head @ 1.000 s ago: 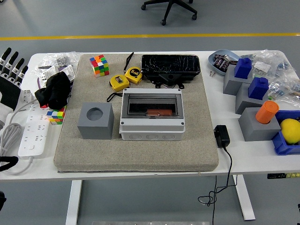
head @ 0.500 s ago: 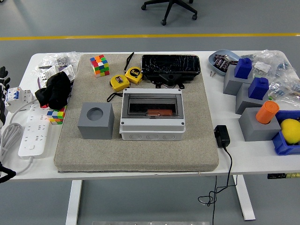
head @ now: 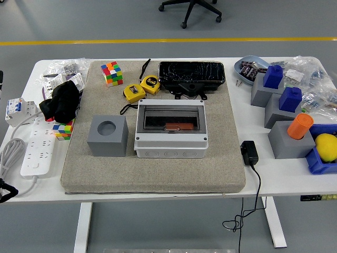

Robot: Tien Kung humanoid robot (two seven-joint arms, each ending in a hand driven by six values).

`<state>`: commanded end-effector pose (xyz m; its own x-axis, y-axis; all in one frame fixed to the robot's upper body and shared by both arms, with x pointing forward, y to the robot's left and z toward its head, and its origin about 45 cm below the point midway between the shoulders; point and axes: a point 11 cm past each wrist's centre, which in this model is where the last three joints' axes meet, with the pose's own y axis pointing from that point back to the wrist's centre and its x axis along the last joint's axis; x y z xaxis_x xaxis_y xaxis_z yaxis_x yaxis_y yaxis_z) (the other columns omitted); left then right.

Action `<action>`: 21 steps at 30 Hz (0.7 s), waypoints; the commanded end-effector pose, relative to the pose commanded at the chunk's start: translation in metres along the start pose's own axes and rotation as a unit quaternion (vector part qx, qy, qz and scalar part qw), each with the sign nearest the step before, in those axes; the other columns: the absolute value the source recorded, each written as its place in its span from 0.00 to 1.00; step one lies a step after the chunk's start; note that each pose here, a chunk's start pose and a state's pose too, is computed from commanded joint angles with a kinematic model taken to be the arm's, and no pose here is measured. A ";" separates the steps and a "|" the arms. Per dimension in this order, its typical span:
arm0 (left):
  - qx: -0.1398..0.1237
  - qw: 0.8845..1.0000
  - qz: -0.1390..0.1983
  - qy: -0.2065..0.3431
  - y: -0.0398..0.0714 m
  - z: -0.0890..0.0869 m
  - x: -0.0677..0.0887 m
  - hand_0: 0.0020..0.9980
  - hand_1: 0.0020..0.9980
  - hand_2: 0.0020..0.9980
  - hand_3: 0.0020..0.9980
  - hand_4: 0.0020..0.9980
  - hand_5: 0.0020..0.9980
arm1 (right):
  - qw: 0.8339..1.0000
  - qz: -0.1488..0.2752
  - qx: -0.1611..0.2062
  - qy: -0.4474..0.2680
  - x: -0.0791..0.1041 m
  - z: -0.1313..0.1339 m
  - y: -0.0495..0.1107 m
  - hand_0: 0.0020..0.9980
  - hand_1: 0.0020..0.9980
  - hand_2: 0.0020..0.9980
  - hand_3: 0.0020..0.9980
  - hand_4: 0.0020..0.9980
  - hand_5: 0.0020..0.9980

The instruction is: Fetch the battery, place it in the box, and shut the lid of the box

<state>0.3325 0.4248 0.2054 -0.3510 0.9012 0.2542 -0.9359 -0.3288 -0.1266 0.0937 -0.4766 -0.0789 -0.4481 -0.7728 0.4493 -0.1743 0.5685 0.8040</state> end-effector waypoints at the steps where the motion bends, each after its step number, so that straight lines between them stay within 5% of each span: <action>1: -0.001 1.000 -0.001 0.002 0.000 0.001 -0.001 0.98 0.99 0.95 0.94 1.00 1.00 | 1.000 0.001 -0.001 -0.001 0.000 0.000 0.000 0.88 0.85 0.81 0.85 1.00 1.00; 3: -0.002 1.000 -0.006 0.004 0.000 0.002 -0.004 0.98 0.99 0.95 0.94 1.00 1.00 | 1.000 0.000 -0.001 0.000 0.000 0.001 0.000 0.88 0.85 0.81 0.85 1.00 1.00; 4: -0.002 1.000 -0.008 0.005 -0.001 0.002 -0.006 0.90 0.94 0.91 0.90 1.00 1.00 | 1.000 0.000 0.000 0.002 0.000 0.000 0.000 0.96 0.97 0.90 0.90 1.00 1.00; 21: -0.032 0.999 0.022 0.012 -0.001 0.010 -0.001 0.84 0.87 0.84 0.82 1.00 1.00 | 1.000 -0.003 0.013 0.007 -0.003 -0.009 0.000 1.00 1.00 0.93 0.92 1.00 1.00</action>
<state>0.3338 0.4220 0.2147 -0.3912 0.8924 0.2248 -0.9151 -0.3513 -0.1978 0.1026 -0.4765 -0.0768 -0.4348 -0.7800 0.4500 -0.2004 0.5710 0.7961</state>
